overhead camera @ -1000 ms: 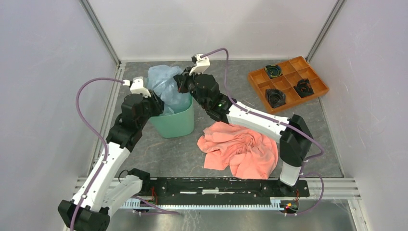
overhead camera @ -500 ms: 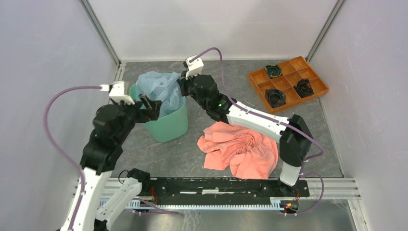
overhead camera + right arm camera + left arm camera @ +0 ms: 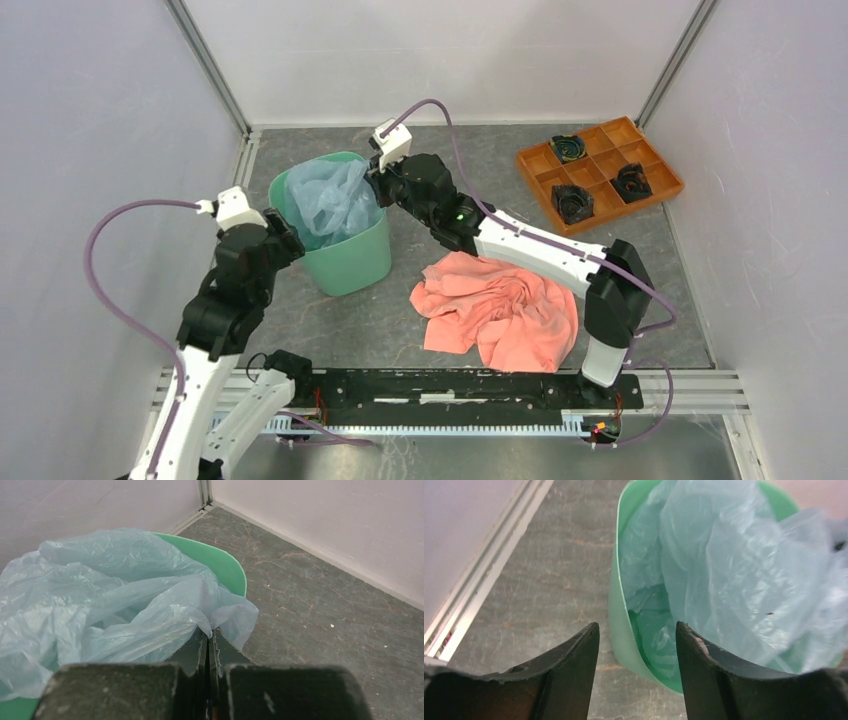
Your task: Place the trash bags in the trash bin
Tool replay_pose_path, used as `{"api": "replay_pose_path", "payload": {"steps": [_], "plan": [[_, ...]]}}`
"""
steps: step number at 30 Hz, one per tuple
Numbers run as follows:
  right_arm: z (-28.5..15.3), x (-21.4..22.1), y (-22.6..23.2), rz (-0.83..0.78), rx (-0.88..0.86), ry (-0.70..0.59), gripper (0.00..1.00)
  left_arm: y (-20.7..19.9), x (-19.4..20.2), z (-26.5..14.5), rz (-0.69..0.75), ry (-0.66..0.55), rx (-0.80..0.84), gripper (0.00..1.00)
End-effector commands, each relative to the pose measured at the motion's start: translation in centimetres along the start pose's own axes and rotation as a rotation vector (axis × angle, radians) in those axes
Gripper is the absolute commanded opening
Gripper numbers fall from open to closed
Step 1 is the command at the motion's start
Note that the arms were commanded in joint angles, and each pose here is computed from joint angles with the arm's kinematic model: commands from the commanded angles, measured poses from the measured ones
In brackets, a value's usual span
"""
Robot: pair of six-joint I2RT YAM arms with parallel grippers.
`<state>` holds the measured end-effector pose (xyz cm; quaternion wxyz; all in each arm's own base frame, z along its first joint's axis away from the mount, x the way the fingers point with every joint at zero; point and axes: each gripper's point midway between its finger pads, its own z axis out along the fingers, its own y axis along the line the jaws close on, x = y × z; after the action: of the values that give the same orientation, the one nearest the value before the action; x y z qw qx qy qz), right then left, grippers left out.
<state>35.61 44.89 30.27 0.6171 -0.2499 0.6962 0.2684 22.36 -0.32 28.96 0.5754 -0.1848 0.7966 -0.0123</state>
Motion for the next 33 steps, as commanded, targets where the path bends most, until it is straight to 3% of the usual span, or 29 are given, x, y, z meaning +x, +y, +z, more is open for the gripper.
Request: {"api": "replay_pose_path", "payload": {"steps": [1, 5, 8, 13, 17, 20, 26, 33], "plan": [[-2.3, -5.1, -0.2, -0.013, -0.009, -0.111, 0.01, 0.3, 2.6, 1.9, -0.057, 0.065, -0.066, 0.60], [-3.0, -4.9, -0.5, -0.018, -0.001, -0.118, 0.00, -1.1, 4.3, 3.2, -0.045, 0.104, -0.008, 0.55], [-3.3, -4.9, -0.6, -0.019, 0.002, -0.113, 0.01, -2.8, 4.6, 3.8, -0.031, 0.115, 0.074, 0.40], [-3.9, -4.9, -1.1, -0.026, 0.025, -0.109, 0.01, -7.1, 4.3, 4.5, 0.006, 0.130, 0.276, 0.29], [-4.6, -4.8, -1.6, -0.030, 0.045, -0.107, 0.01, -10.1, 5.3, 5.4, 0.037, 0.210, 0.391, 0.26], [-5.3, -4.5, -2.3, -0.031, 0.074, -0.096, 0.01, -11.0, 5.2, 6.3, 0.051, 0.228, 0.401, 0.25], [-6.5, -3.1, -4.5, -0.012, 0.184, -0.074, 0.01, -12.0, 2.9, 8.7, 0.102, 0.150, 0.380, 0.18], [-6.6, -3.5, -4.6, -0.007, 0.196, -0.073, 0.01, -9.9, 0.5, 11.6, 0.212, 0.102, 0.176, 0.08]]}}
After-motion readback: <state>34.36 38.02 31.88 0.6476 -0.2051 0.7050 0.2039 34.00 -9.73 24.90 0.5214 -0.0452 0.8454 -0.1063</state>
